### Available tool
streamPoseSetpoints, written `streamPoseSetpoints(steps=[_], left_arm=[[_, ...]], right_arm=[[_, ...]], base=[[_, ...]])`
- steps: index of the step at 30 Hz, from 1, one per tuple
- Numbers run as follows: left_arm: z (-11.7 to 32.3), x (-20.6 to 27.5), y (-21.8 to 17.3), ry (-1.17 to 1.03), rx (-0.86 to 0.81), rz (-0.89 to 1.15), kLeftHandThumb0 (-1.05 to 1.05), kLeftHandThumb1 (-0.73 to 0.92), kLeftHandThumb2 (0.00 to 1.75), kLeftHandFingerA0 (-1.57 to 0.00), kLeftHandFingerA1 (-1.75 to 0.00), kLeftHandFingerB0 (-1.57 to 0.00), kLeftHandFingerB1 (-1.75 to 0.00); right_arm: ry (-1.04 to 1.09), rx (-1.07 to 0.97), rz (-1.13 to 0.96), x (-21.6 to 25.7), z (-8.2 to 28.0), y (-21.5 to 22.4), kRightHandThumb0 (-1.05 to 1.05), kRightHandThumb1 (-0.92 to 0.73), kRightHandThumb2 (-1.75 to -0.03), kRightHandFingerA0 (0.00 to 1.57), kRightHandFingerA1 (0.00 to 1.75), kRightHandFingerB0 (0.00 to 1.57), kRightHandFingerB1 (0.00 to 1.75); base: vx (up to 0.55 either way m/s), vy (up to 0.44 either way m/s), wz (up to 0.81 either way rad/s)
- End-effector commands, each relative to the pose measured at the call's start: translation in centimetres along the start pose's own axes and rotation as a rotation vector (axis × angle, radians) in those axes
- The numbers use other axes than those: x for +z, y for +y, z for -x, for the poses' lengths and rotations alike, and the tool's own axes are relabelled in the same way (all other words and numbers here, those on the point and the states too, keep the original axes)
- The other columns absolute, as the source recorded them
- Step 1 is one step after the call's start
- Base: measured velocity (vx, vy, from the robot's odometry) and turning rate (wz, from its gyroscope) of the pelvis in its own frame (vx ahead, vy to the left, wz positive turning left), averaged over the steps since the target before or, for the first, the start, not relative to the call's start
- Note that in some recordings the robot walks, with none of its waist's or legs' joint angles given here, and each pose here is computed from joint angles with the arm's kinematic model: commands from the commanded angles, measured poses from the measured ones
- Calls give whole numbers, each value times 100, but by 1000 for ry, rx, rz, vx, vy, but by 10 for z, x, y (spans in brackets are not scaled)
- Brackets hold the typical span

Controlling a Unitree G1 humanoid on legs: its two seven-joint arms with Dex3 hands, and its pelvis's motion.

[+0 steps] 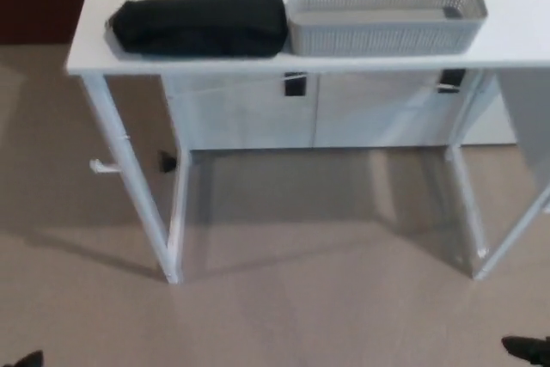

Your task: The robot walk towards a table in front and pick up a black pencil case on the left hand side and put the pencil case into a small container on the right hand side

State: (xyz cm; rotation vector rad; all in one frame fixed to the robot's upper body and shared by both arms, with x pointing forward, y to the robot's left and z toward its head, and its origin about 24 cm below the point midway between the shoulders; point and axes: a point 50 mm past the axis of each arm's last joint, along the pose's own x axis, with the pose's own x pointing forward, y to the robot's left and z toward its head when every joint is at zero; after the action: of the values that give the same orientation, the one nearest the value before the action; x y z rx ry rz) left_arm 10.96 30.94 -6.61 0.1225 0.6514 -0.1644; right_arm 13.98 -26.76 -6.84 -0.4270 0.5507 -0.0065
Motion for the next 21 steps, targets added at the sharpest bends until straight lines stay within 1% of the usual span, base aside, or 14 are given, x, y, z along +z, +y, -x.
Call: streamPoseSetpoints(steps=[1, 3, 4, 6, 7, 9, 10, 11, 12, 14, 18, 19, 20, 21], left_arm=[[2, 1, 3, -14, 55, 8, -4, 62, 85, 0, -6, 0, -15], [2, 1, 3, -14, 56, 7, -4, 62, 85, 0, -6, 0, -15], [3, 0, 4, -12, 59, 12, -7, 61, 82, 0, -6, 0, -17], [3, -2, 5, -5, 65, 24, -8, 60, 82, 0, -7, 0, -20], [3, -1, 5, -4, 69, 23, -8, 57, 82, 0, -13, -1, -23], [3, -1, 4, -12, 62, 34, -6, 54, 81, 0, -12, 0, -21], [2, -1, 5, -6, 71, 30, -8, 54, 81, 0, -14, 0, -24], [3, -3, 5, -6, 67, 32, -4, 68, 61, 0, -18, -4, -22], [3, -4, 5, -4, 66, 23, -9, 53, 80, 0, -13, 0, -23], [4, -6, 4, 10, 69, 4, -9, 53, 81, 0, -17, 0, -28], [4, -6, 4, 24, 76, 14, -8, 53, 81, 0, -17, 0, -28], [4, -6, 4, 23, 74, 8, -5, 66, 61, 0, -22, -5, -24], [4, -6, 4, 24, 75, 1, -9, 53, 80, 0, -18, -1, -27], [4, -7, 4, 25, 74, 2, -8, 53, 81, 0, -17, -1, -28]], right_arm=[[12, -20, -14, -3, 0, -3, -33, -42, -65, 53, 54, 44, 49], [12, -20, -15, -4, 0, -3, -33, -42, -65, 53, 54, 44, 49], [16, -19, -3, -5, 1, -2, -17, -45, -56, 55, 48, 46, 43], [21, -19, 21, -6, 2, -1, -16, -45, -56, 55, 47, 46, 43], [19, -18, 25, -5, 2, -1, -16, -46, -56, 54, 47, 45, 42], [18, -18, 25, -5, 3, -1, -16, -46, -56, 54, 47, 45, 42], [17, -16, 14, -5, 3, -1, -15, -45, -55, 54, 47, 45, 42], [26, -14, 14, -7, 5, -1, -17, -45, -56, 54, 47, 45, 42], [30, -14, 15, -9, 6, -1, -17, -45, -56, 54, 47, 45, 42], [40, -13, 30, -12, 8, -1, -17, -46, -56, 54, 47, 46, 42], [52, -11, 38, -15, 9, 0, -17, -45, -56, 53, 46, 45, 42], [51, -14, 38, -15, 9, 0, -17, -45, -56, 54, 47, 45, 42], [51, -16, 34, -16, 10, 0, -18, -44, -56, 54, 47, 45, 42], [52, -18, 25, -16, 10, 0, -17, -44, -56, 54, 47, 46, 42]], base=[[339, -140, 9], [323, -121, -1], [189, -102, -1], [120, -80, -3], [111, -48, -7], [113, -34, -10], [90, 78, -4], [167, 104, -7], [200, 146, 1], [262, 183, 2], [178, 127, -1], [108, 46, 6], [65, 6, 12], [71, -18, 11]])
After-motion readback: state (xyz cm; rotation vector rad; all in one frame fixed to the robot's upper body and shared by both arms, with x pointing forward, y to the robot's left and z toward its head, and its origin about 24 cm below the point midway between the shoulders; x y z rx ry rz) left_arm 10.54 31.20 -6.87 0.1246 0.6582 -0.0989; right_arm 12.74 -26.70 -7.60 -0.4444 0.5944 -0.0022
